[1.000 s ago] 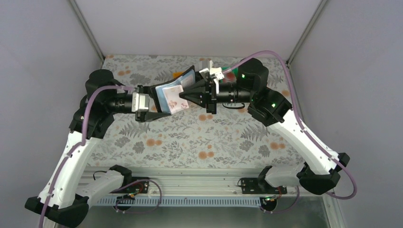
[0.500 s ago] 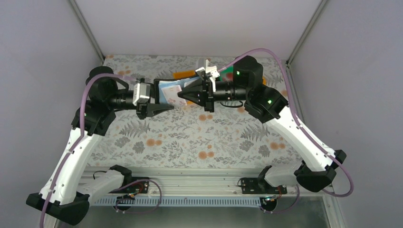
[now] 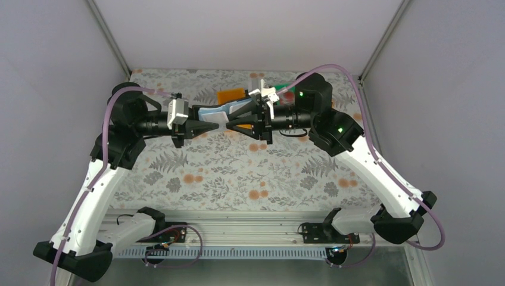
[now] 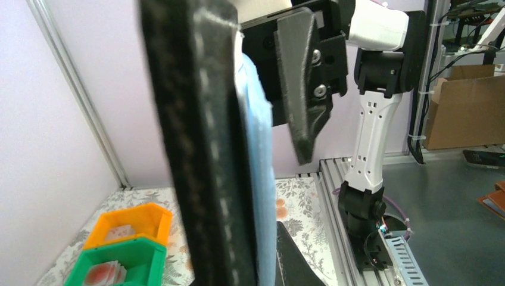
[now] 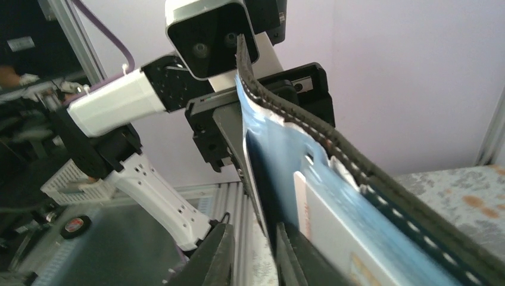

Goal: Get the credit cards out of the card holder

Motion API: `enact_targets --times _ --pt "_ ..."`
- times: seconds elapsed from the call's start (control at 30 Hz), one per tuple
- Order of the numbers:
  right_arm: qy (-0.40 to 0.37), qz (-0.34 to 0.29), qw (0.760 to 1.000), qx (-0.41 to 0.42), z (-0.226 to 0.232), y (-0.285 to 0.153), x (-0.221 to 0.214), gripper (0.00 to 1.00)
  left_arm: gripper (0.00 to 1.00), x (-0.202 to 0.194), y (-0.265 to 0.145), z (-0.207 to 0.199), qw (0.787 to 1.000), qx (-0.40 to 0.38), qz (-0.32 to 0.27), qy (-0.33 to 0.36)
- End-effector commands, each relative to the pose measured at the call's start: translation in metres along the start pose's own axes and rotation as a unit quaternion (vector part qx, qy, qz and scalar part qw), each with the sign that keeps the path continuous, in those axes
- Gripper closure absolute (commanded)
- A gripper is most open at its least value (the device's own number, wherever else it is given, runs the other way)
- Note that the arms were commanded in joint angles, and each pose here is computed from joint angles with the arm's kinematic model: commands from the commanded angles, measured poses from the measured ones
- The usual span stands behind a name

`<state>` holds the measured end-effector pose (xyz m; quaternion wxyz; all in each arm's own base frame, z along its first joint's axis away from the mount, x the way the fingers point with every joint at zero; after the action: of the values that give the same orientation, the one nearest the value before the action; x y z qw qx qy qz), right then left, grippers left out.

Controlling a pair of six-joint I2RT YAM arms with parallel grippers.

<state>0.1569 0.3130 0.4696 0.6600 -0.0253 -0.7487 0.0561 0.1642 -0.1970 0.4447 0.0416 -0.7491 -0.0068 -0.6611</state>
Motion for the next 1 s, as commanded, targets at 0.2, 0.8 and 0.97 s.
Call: enact_targets --times 0.2,0.8,0.97 --pt "0.004 0.003 1.0 0.002 -0.004 -0.002 -0.007 0.96 0.98 0.007 -0.004 -0.019 0.999 -0.031 -0.008 0.039" --pt "0.003 0.008 1.0 -0.024 -0.01 -0.017 -0.01 0.96 0.84 0.003 -0.004 -0.023 0.998 -0.051 -0.006 0.028" --pt "0.007 0.0 1.0 0.001 -0.009 -0.013 -0.008 0.96 0.97 0.004 -0.004 -0.023 0.998 -0.052 -0.007 0.029"
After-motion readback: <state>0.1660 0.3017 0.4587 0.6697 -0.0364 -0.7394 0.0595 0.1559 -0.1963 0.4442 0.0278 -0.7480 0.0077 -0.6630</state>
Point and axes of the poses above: each gripper's point midway between its finger pads, its own y axis out along the fingers, its own z axis along the line the jaws close on, x = y × z, the point moved 3 cm from there along -y, back along the fingers, and after that the axes turned 15 degrees about -y, right-handed, at the moved point
